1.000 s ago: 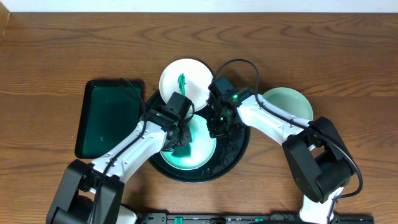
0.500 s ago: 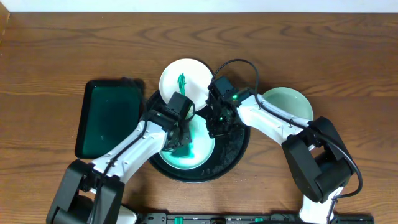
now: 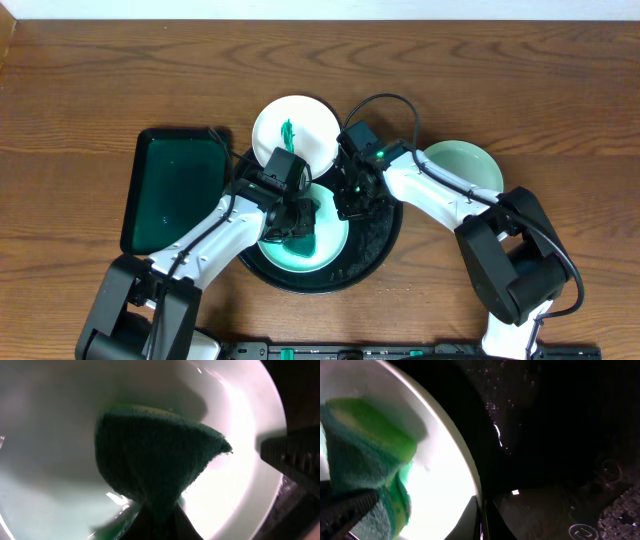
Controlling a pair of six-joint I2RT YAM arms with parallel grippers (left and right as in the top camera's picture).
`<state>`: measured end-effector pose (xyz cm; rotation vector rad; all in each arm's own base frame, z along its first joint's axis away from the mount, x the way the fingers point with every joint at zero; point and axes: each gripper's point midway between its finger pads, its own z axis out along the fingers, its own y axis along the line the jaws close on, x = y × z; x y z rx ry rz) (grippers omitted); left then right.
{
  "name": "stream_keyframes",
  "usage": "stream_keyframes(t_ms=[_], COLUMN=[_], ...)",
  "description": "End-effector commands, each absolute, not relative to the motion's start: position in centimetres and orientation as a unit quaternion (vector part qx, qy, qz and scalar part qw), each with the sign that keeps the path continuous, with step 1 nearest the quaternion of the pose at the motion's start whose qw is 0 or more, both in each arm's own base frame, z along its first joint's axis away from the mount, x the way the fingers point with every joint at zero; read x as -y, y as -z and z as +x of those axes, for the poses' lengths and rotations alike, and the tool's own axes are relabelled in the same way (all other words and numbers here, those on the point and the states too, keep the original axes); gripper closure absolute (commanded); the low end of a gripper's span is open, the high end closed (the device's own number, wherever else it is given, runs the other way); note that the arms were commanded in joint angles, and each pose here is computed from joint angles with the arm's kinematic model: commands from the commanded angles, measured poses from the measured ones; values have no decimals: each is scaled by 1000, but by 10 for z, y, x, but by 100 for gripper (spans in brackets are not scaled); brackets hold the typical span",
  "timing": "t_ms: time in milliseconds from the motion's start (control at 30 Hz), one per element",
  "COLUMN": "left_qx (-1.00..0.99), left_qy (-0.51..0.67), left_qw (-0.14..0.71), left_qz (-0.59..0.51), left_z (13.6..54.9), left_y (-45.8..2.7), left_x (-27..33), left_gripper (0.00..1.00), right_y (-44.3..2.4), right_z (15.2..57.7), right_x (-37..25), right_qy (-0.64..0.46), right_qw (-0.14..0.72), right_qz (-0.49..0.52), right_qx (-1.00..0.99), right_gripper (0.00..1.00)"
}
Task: Clean dirty plates on tray and stack at the side
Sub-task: 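Scrub the second pale green plate with the sponge while the right gripper holds it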
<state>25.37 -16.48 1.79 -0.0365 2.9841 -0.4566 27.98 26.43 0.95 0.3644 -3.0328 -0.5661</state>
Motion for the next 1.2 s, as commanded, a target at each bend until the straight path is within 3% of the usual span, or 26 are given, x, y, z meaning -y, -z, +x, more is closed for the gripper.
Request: stream_keyframes(t_ms=[0,100,233,367,533,667,733,900,933,1000,1167], left_qx=[-986,-975,-987,-982,-970,-987,-981,-982,-986,-987,-987], left_qy=[-13,-71,-41,184,235,116,-16,-26,36,94,134], left_qw=[145,146,69,-48,39,115,156,98,36,1,22], left_qz=[-86,-155,-141,7,39,6,-117,-162,-156,-131,-86], left_z=[281,273,242,205,245,278,288,259,239,230,244], left_y=[-11,-12,-4,-14,-24,-15,-13,-6,-3,-5,-14], left_x=[105,80,93,172,196,153,99,94,118,139,155], left_gripper=[93,93,93,93,93,93,93,93,93,92,93], right_y=[-7,-7,-7,-7,-7,-7,-7,-7,-7,-7,-7], right_z=[283,283,283,283,282,283,283,283,283,283,282], right_x=[-262,-262,-262,-262,-262,-262,-262,-262,-262,-262,-262], right_qy=[177,177,177,177,178,179,178,178,179,179,178], right_qw=[19,19,18,19,20,19,19,19,18,19,19], right_qz=[112,112,112,112,112,112,112,112,113,113,116], right_qx=[978,978,978,978,977,977,977,977,977,977,977], right_gripper=[99,99,99,99,99,99,99,99,99,99,99])
